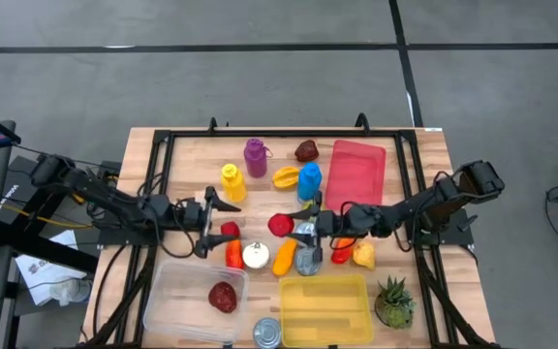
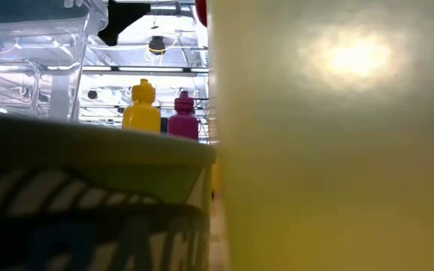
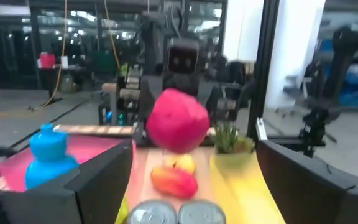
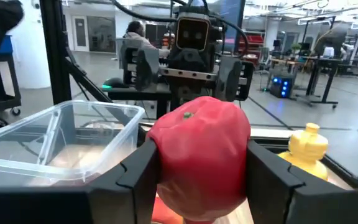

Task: Pick & Place Food Item
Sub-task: Put the right red tomato into the transparent bin

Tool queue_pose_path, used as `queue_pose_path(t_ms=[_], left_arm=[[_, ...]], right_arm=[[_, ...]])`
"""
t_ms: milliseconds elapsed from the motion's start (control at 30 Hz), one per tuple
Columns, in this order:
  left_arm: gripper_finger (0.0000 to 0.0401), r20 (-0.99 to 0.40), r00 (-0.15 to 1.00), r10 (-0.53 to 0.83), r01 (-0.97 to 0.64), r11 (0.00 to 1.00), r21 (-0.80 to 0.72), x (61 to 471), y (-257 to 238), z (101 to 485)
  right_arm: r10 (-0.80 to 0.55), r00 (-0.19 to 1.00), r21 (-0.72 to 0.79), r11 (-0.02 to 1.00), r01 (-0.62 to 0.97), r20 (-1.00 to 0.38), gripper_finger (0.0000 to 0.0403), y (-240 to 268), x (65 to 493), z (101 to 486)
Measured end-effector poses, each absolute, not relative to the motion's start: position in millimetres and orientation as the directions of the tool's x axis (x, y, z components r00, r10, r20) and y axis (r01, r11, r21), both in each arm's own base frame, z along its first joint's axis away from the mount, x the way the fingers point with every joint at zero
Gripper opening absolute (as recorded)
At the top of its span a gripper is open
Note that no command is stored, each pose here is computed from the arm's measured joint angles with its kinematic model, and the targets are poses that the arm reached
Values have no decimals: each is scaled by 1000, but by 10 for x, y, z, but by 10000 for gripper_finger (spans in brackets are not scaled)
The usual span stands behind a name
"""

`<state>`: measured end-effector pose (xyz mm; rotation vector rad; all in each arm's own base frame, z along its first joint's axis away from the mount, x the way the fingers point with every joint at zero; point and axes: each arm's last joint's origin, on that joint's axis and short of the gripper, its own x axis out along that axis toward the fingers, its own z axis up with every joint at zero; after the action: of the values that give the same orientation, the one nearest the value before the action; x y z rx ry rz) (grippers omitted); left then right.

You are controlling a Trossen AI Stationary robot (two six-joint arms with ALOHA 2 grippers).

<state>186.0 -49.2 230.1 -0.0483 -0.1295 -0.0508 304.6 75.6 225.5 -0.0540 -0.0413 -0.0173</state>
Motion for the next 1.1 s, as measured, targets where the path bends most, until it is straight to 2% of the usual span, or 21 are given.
queue_pose_path(t_ms=[233,433,700,1100], left_arm=[[338,215,975,-54,64,997,-41,2104,-394,2198],[332,179,982,-55,66,997,-51,2346,-333,2145],[346,139,989,-52,55,998,-21,2617,-306,2191],[349,80,995,-51,50,999,12,2626,-301,2129]], right_arm=[[15,997,-86,996,-8,81,178,694,3063,2294],[30,995,-88,996,-21,92,176,595,3092,2295],[26,997,-70,997,-21,70,176,522,3247,2092],[52,993,-55,997,-47,106,173,473,3368,2177]])
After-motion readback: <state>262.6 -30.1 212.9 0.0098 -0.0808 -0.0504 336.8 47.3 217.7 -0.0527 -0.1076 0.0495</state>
